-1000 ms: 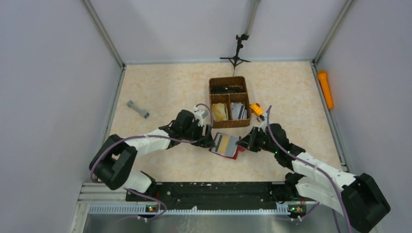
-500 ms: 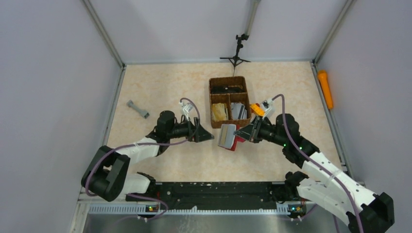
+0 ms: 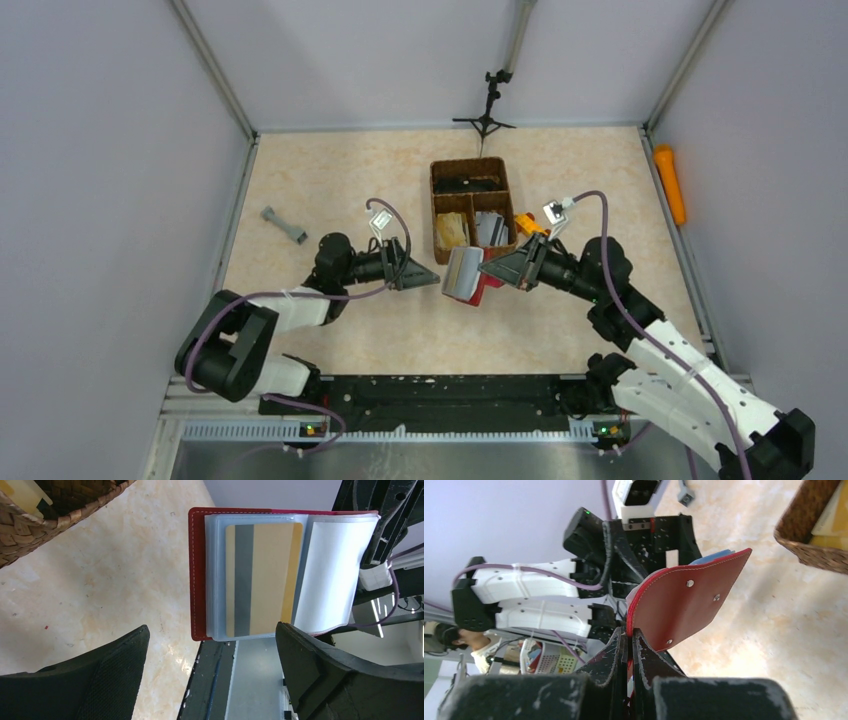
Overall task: Take the credit cards out of the card holder
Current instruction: Pick up the card holder from the center of the board.
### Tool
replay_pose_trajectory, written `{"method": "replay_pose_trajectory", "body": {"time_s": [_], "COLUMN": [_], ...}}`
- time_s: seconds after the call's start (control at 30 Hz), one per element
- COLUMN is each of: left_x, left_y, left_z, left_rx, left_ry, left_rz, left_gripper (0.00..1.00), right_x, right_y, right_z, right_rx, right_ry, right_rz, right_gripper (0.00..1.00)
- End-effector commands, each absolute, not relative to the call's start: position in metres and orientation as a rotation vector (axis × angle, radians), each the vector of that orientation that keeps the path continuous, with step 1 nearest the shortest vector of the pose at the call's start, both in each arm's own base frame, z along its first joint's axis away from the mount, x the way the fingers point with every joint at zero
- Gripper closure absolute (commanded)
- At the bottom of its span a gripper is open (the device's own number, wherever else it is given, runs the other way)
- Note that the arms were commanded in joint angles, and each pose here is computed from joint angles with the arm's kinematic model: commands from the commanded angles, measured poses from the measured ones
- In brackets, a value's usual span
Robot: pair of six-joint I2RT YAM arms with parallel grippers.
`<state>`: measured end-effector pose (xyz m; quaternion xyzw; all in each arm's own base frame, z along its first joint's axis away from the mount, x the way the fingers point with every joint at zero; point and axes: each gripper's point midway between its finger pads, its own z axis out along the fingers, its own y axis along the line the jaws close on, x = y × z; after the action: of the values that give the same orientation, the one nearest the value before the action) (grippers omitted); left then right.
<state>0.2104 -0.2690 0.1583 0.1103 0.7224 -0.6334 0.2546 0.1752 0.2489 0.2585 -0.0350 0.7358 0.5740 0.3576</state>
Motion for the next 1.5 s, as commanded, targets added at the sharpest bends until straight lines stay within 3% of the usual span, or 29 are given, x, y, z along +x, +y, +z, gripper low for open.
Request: {"method": "replay_pose_trajectory", "body": {"time_s": [0.0,0.27,0.67,1.23,1.47], "left_x": [0.207,0.2,0.204,0.179,0.174], "left_y": [-0.269,-0.266,-0.265,-0.292,-0.287], "left_z": [0.193,0.259,0.287,0.323,0.335], "left_rx": [0.314,0.141,-0.092,0.002,0.041], "left_ry": [1.839,1.713,1.691,1.533,1.479], "left_rz": [-1.8,-2.022,-2.165,-2.442,-2.435], "left_gripper": [0.01,0.01,0.01,0.01,0.02], "right_x": [0.166,0.149,0.13,0.139,0.15], "right_y": [0.249,0.246,0.237,0.245,0.247], "right_z": [0.313,0.37,0.418,0.396,0.373], "right_rx": [-0.137,-0.182,-0.176,-0.133,-0.098], "right_ry": [1.689,1.506,1.328,1.35,1.445], "right_rz": [1.594,1.725,1.871,1.935,1.85], "right_gripper": [1.0,1.0,1.0,1.0,1.0]}}
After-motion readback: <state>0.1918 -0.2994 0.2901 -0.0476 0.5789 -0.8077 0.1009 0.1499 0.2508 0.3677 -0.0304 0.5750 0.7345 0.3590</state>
